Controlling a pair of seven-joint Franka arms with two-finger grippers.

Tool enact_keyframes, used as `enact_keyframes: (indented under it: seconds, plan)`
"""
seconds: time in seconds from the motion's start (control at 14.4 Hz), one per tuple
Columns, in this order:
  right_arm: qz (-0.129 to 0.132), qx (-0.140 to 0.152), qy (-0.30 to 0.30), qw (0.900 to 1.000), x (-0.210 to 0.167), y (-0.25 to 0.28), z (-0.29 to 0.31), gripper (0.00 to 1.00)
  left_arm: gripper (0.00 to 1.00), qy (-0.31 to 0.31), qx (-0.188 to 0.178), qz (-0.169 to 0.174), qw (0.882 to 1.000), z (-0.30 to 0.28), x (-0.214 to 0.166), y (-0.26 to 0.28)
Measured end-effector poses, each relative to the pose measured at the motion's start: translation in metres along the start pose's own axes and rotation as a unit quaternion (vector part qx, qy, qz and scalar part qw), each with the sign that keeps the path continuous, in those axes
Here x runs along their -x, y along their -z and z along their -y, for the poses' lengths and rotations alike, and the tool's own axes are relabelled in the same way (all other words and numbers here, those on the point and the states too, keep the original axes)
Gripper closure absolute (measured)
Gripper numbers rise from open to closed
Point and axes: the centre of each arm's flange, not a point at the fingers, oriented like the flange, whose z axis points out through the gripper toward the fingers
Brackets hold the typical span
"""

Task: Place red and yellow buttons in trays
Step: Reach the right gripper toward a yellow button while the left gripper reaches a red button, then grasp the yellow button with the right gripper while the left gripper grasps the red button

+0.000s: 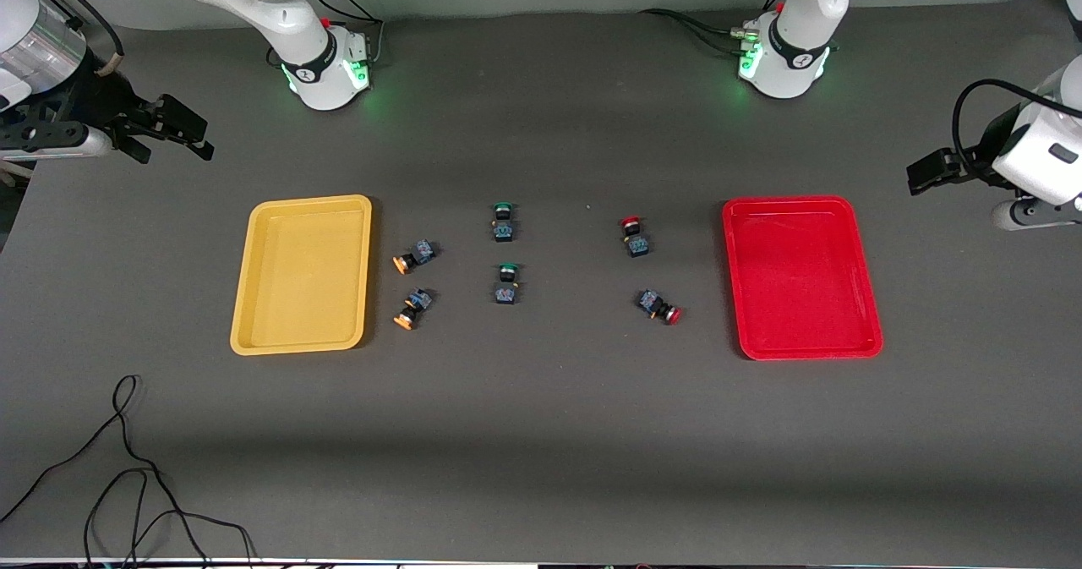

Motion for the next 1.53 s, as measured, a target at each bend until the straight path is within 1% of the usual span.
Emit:
enact_keyframes:
  seconds: [0.14,0.42,0.63,0.7,0.84,0.97,1.11,1.32,1.46,1.53]
  plan:
    - [0.000,0.000,0.000,1.000,-0.002,0.001,0.000,0.00,0.00,-0.001,-0.001,0.008,1.000,-0.001,0.004,0.003]
    - [0.009,0.002,0.000,1.000,-0.006,-0.004,0.002,0.00,0.00,-0.009,-0.002,0.015,1.000,-0.009,0.009,0.009]
    - [0.023,0.006,-0.004,1.000,-0.010,-0.017,0.009,0.00,0.00,-0.034,-0.010,0.033,0.999,-0.048,0.009,-0.007]
    - [0.028,0.008,-0.005,1.000,-0.011,-0.024,0.014,0.00,0.00,-0.030,-0.014,0.037,0.999,-0.068,0.009,-0.018]
    - [0.030,0.010,-0.009,0.999,-0.014,-0.047,0.028,0.00,0.00,-0.025,-0.016,0.038,0.999,-0.118,0.008,-0.053]
    - [0.023,0.010,-0.021,0.999,-0.014,-0.079,0.047,0.00,0.00,-0.026,-0.016,0.039,0.999,-0.160,0.013,-0.095]
    - [0.016,0.010,-0.039,0.999,-0.010,-0.122,0.072,0.00,0.00,-0.030,-0.012,0.040,0.999,-0.189,0.014,-0.136]
    - [0.015,0.015,-0.087,0.996,-0.007,-0.186,0.108,0.00,0.02,-0.006,0.001,0.050,0.999,-0.231,0.011,-0.207]
    - [0.019,0.022,-0.122,0.992,-0.011,-0.224,0.124,0.00,0.02,0.018,0.019,0.047,0.999,-0.263,0.016,-0.254]
    - [0.017,0.023,-0.137,0.990,-0.014,-0.243,0.129,0.00,0.02,0.032,0.022,0.049,0.998,-0.278,0.019,-0.276]
